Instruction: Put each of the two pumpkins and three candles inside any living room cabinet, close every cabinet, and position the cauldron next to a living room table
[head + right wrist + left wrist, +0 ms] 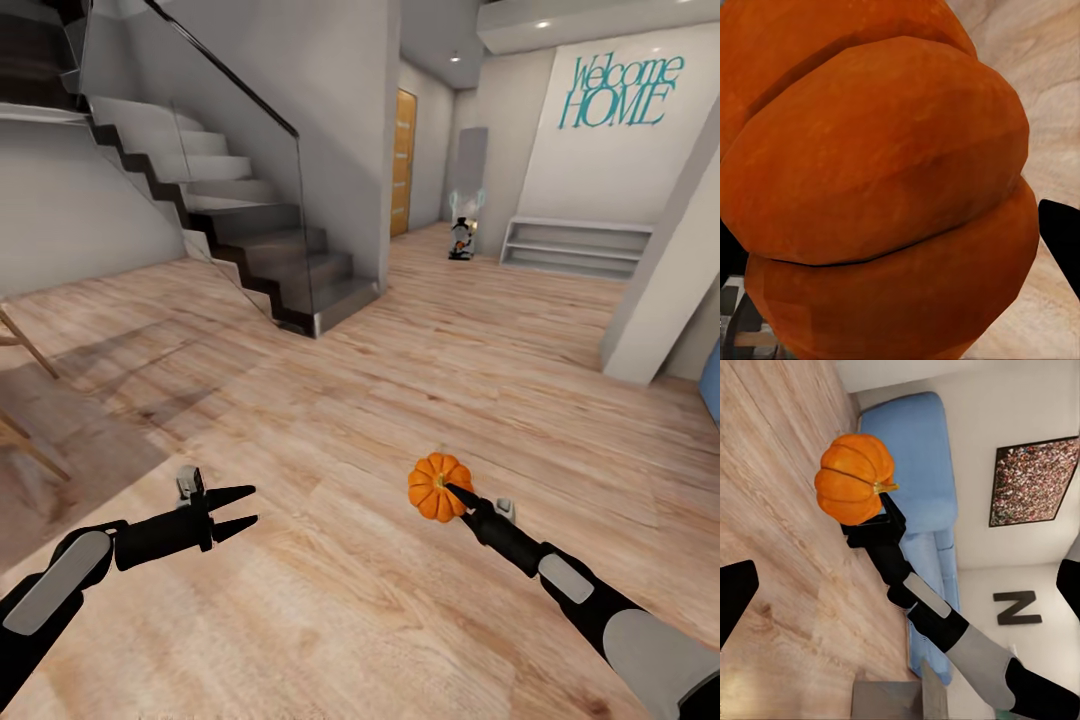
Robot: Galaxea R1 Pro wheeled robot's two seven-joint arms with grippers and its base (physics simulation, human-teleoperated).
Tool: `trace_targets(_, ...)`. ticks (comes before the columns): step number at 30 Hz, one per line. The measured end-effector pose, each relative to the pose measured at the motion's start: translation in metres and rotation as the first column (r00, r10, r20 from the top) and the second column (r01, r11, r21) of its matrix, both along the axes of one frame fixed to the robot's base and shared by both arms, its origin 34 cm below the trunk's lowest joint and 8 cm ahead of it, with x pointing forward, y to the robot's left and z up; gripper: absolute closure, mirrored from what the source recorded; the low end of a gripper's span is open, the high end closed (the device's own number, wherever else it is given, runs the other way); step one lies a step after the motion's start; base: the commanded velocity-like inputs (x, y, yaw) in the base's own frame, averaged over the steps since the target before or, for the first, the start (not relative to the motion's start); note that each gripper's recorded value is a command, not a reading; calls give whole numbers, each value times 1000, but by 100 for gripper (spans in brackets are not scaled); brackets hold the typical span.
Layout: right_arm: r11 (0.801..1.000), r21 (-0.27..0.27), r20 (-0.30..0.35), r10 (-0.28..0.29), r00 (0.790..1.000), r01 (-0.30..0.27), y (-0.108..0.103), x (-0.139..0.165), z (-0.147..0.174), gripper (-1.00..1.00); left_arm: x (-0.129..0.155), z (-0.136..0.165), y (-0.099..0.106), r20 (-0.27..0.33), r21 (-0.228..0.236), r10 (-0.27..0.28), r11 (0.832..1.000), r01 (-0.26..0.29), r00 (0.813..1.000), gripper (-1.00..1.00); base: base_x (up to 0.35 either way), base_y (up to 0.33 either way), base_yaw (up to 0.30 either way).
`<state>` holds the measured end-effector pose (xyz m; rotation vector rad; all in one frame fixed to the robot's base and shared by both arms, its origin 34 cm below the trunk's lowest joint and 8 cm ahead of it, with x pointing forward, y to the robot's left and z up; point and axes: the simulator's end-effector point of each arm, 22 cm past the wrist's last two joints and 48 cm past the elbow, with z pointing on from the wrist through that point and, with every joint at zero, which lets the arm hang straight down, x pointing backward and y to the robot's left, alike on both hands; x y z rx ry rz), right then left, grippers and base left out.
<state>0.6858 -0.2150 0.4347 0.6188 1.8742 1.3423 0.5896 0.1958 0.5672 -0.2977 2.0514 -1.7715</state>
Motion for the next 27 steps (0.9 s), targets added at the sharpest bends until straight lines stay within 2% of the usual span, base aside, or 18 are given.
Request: trace_targets(27, 1000, -2, 12, 0, 1000, 0, -1, 1, 7, 100, -1, 6, -1, 11, -3, 0, 1000, 0, 1000, -100, -1, 0, 279)
